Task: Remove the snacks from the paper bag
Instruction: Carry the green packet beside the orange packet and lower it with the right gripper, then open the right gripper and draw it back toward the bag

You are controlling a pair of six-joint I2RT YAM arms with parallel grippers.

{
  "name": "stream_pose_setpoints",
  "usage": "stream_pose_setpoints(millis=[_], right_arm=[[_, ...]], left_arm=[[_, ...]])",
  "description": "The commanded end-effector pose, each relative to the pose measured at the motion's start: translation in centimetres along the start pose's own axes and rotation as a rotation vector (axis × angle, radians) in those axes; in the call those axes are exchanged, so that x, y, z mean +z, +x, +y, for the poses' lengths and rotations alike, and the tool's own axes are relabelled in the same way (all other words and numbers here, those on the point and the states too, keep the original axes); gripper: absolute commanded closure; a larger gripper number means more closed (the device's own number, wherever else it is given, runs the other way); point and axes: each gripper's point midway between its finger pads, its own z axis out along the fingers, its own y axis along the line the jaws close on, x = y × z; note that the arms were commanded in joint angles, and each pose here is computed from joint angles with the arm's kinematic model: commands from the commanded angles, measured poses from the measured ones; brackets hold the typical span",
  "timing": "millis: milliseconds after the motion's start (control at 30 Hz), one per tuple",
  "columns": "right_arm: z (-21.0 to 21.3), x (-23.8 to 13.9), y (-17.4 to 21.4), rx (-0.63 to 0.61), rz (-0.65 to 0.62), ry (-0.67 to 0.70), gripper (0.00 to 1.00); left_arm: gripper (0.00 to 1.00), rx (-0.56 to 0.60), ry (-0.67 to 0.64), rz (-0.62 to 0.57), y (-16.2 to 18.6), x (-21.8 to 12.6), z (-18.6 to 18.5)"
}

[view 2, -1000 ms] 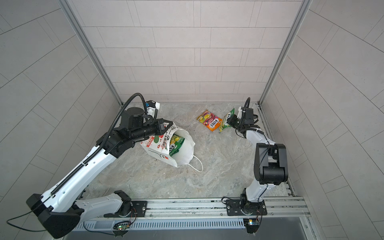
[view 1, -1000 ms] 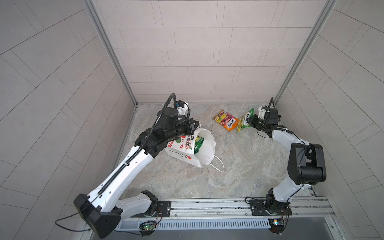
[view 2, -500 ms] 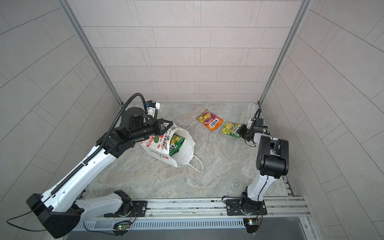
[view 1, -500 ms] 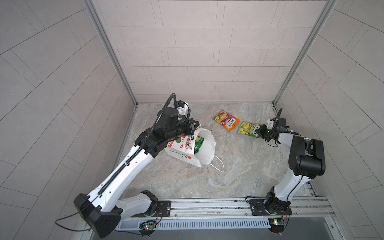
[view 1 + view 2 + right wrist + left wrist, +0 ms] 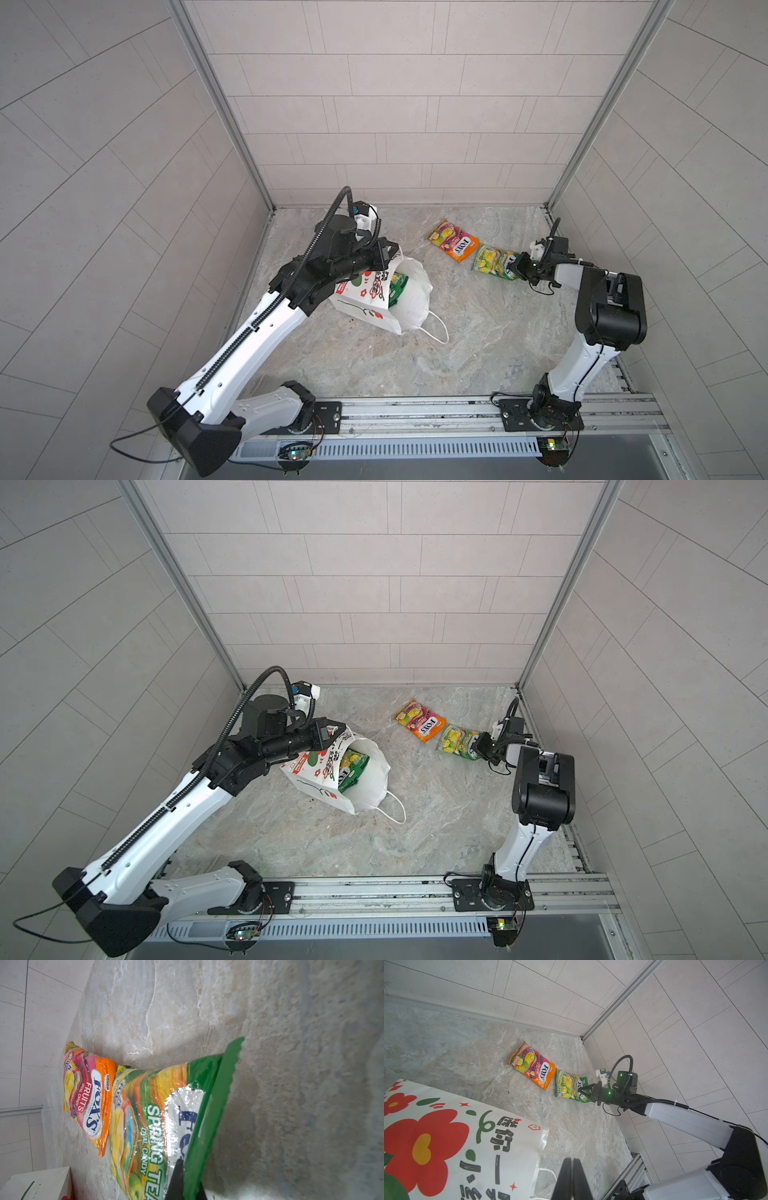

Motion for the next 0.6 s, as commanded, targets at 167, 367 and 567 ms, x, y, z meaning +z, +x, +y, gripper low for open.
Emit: stream_pose_setpoints(millis=[167, 367, 567], right_arm=[[0.2, -0.3, -0.3, -0.004, -0.01, 0.002, 0.64], [0.3, -2.9, -0.4, -0.036, -0.083, 0.055, 0.31], [1.4, -6.7, 0.5, -0.07, -0.15, 0.062, 0.21]], left_arm=[[1.0, 0.031, 0.045, -0.049, -1.4, -1.3, -1.6], [1.0, 0.041, 0.057, -0.046, -1.3, -1.6, -1.9], [1.0, 0.059, 0.078, -0.031, -1.0, -1.9, -2.3]])
